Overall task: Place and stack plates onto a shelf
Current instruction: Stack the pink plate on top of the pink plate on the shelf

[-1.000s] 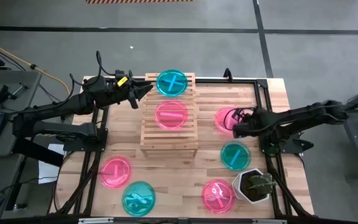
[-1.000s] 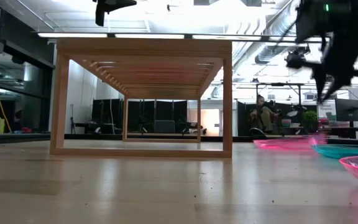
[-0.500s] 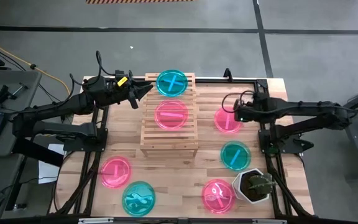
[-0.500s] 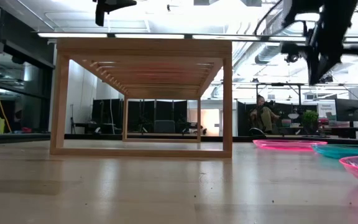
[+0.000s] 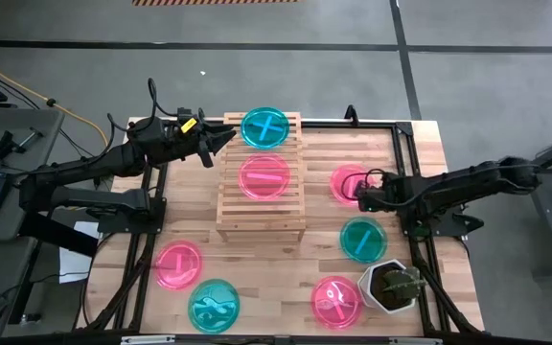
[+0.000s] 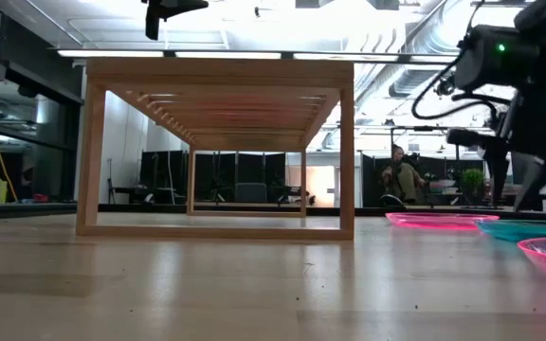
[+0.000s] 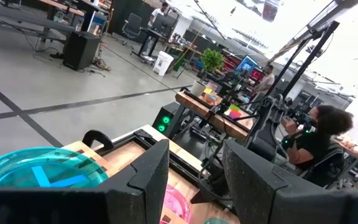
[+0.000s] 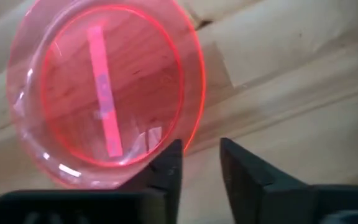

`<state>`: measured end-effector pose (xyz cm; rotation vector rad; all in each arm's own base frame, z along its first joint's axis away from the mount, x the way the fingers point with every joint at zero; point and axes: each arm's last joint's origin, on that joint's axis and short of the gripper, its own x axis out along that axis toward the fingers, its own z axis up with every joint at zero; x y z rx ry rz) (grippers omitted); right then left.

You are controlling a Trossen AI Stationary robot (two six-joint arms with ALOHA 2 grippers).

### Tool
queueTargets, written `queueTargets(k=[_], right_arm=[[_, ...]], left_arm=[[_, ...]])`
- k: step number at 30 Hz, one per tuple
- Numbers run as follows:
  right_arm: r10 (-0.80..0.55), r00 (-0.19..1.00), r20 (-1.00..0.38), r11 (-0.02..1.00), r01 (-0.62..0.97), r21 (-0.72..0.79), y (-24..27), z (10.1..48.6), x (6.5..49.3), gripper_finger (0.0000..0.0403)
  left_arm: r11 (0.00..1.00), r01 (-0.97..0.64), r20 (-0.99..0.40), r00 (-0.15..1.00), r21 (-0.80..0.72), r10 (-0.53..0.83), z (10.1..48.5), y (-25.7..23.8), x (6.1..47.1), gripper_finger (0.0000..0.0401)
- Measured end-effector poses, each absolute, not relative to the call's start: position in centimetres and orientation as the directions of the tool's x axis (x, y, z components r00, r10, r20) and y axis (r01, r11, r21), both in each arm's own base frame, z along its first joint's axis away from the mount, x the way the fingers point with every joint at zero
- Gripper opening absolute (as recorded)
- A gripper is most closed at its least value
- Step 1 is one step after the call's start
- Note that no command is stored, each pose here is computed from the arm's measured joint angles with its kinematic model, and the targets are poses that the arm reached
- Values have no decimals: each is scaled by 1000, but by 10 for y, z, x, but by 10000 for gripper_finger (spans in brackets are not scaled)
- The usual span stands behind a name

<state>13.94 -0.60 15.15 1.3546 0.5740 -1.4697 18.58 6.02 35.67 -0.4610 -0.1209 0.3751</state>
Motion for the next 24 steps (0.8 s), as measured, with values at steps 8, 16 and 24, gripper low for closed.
queueTargets(k=[8,16,24], right_arm=[[-450,249,-858,-476,746,466,-11,118,135,179],[-481,222,-848,-531,696,483,-16,111,129,180],[-483,187,-856,-561,685,466,-22,108,125,104]], left_arm=[[828,-326,30,925,-456,380,357,60,186,140],[828,-326,29,924,-455,380,357,60,186,141],[829,-327,29,924,-455,380,357,60,186,140]])
